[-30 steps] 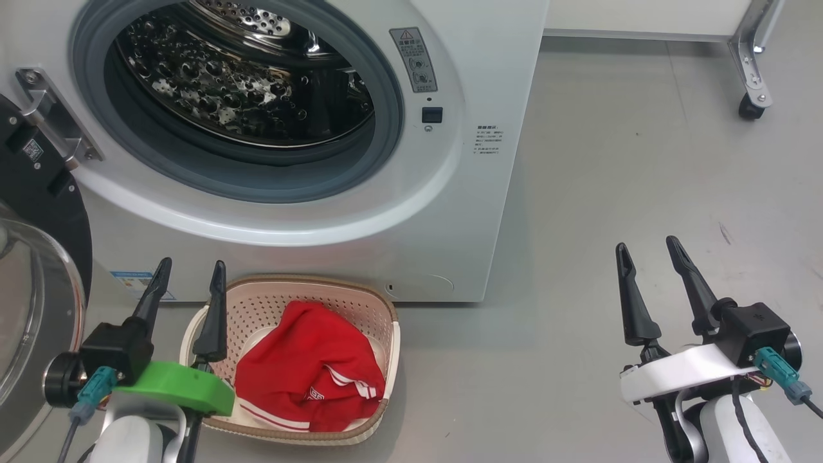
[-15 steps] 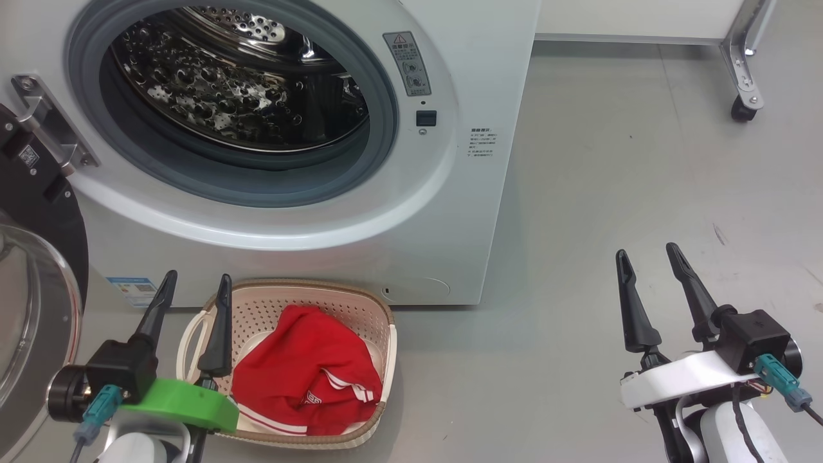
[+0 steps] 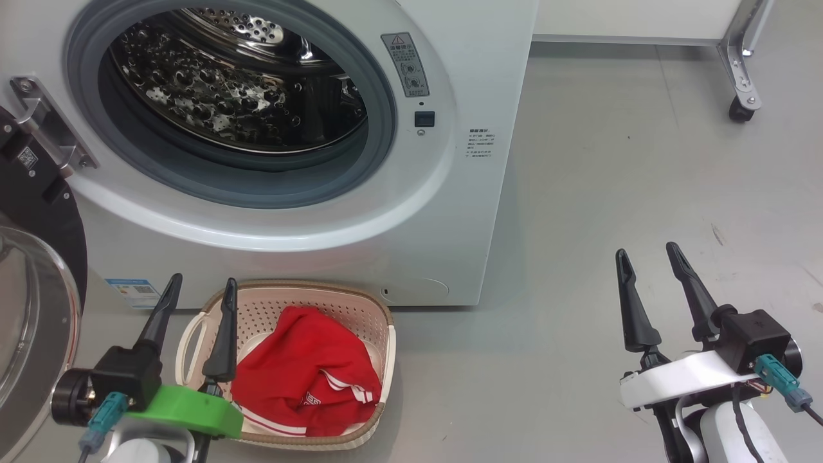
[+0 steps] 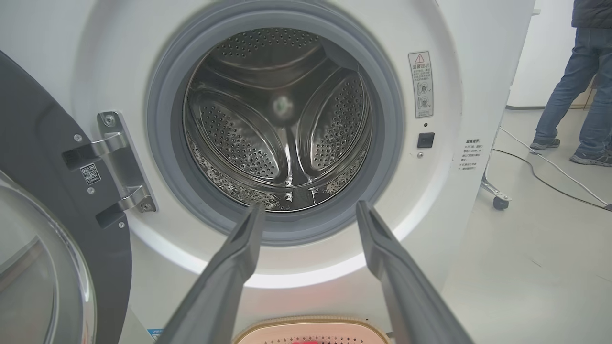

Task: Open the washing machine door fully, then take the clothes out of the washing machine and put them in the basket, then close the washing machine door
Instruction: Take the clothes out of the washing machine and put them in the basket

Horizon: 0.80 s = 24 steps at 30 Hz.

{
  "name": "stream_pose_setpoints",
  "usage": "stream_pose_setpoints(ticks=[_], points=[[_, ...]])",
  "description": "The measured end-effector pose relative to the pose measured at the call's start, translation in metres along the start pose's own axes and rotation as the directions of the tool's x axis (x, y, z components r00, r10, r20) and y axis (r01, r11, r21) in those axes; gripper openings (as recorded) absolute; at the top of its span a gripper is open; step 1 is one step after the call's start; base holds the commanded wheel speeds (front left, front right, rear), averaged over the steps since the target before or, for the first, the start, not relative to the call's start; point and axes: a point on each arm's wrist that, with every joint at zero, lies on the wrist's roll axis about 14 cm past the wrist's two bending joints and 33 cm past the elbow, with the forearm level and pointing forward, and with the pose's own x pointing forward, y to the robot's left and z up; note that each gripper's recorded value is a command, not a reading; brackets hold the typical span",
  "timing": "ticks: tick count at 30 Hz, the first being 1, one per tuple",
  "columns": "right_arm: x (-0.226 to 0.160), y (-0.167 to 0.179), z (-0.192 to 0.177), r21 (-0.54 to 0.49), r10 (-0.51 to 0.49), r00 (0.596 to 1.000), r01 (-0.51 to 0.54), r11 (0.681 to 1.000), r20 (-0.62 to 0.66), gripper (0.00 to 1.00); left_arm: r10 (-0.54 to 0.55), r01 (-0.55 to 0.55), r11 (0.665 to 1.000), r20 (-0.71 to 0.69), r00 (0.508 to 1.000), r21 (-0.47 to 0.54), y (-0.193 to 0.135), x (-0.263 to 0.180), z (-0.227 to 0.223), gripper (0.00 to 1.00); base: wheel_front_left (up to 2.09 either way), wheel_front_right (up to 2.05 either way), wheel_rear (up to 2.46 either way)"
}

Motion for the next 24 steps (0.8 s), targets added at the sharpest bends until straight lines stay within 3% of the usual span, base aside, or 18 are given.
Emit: stream_pose_setpoints(ticks=[24], points=[[-0.0001,-0.0002,-0.0025,0.003,-0.003,1.0,0.003,1.0,-0.007,1.0,-0.003,0.003,1.0,0.02,1.0,0.005,-0.0016,0.0014,0.0059,1.0,0.0,0.0,0.0]])
